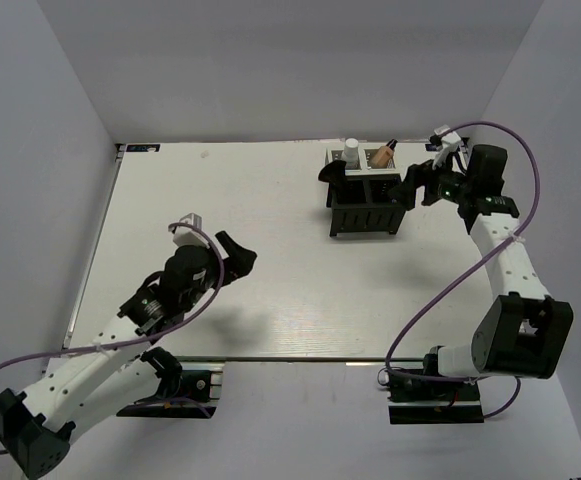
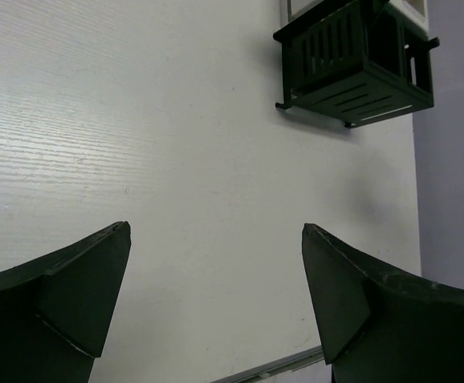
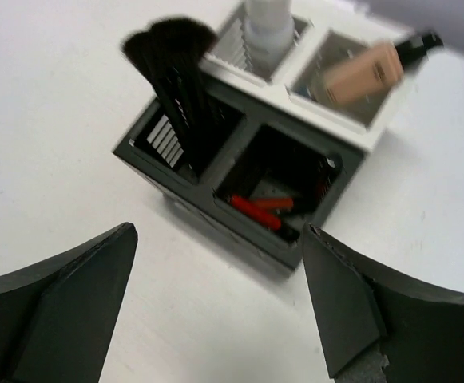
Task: Organize the makeup
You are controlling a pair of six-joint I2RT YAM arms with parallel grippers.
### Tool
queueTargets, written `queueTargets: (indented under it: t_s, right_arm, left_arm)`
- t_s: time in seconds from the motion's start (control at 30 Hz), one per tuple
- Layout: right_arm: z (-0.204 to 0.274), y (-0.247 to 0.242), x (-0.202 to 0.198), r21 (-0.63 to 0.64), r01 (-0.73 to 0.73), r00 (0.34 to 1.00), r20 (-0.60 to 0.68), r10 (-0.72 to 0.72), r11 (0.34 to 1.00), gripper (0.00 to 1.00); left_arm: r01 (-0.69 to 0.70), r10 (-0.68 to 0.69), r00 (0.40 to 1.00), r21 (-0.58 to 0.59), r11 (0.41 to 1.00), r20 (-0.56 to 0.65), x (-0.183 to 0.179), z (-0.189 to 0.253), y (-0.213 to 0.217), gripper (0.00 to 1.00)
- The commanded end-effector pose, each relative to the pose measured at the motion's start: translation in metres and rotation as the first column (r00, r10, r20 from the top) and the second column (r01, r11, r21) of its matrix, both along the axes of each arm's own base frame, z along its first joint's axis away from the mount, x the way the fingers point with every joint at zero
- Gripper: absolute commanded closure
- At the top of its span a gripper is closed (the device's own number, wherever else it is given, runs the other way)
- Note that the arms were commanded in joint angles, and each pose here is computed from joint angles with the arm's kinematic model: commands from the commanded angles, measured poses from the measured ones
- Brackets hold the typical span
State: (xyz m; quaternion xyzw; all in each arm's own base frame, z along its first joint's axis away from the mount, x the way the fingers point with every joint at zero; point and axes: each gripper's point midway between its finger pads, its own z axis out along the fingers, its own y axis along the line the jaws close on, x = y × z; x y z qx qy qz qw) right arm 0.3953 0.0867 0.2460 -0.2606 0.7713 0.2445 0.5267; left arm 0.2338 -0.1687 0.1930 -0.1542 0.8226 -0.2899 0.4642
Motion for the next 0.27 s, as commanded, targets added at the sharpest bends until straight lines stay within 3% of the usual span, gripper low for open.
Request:
queueTargets:
  t_s: [0.0, 0.23]
  right_arm:
    - [-0.010, -0.023, -0.011, -0.017, 0.189, 0.971, -0.145, -0.190, 0.982, 0.11]
    - [-0.025, -0.032, -0.024, -0.033, 0.245, 0.958, -0.143, -0.247, 0.969, 0.11]
  left_arm:
    - [0.081, -0.081, 0.995, 0.001, 0.997, 0.058, 0.007, 0.022, -0.018, 0.02]
    - [0.159, -0.159, 0.985, 0.006, 0.987, 0.074, 0.015, 0.024, -0.039, 0.02]
